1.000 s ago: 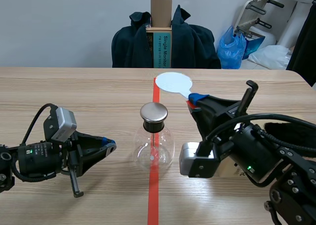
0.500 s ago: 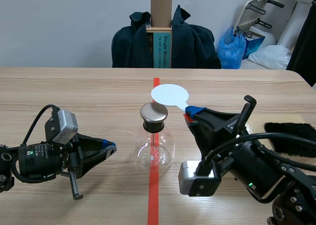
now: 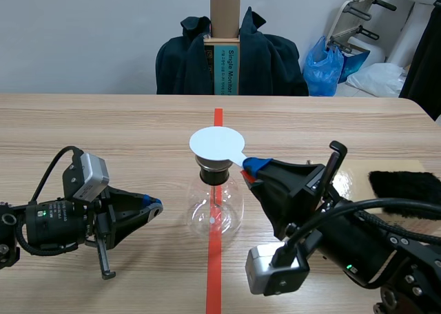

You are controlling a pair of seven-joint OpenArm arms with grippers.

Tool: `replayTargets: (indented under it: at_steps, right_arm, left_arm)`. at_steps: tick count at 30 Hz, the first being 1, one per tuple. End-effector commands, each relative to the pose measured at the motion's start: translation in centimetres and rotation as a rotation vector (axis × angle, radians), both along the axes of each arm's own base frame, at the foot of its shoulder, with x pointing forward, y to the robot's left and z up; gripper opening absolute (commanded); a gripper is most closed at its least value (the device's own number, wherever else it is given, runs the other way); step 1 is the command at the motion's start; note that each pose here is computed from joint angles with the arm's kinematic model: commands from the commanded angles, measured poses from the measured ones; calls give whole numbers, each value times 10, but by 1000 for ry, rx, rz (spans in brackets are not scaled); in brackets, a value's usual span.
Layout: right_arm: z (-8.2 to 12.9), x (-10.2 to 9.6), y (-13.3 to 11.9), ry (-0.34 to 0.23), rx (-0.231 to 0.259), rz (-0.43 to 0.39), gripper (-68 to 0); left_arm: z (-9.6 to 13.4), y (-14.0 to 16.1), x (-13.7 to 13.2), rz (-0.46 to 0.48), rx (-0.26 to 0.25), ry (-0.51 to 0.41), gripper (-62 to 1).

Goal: Do the electroscope experiment.
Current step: 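Move the plate toward and away from the electroscope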

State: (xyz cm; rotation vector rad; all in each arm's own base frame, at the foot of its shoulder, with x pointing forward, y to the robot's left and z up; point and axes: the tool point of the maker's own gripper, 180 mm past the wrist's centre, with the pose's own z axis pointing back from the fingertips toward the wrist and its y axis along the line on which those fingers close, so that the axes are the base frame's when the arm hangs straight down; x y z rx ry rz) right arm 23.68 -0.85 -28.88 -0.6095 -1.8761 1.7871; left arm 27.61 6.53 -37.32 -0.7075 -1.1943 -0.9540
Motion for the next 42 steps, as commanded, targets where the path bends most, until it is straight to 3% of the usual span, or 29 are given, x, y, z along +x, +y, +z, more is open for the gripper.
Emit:
replayTargets:
  at_steps: [1,15,33,42]
  right_arm:
    - [8,3,-1,-36,0,7,-669]
    - [7,0,1,-37,-7,30,-669]
    - [6,42,-43,-21,-3,-312,-668]
    - [6,47,-50,-19,-3,-359,-669]
  left_arm:
    - [10,-5,4,-7,-26,-28,-578]
    - [9,-5,4,-7,-23,-27,-578]
    - [9,-4,4,-6,-22,-27,-578]
    - [9,-4,4,-6,-22,-27,-578]
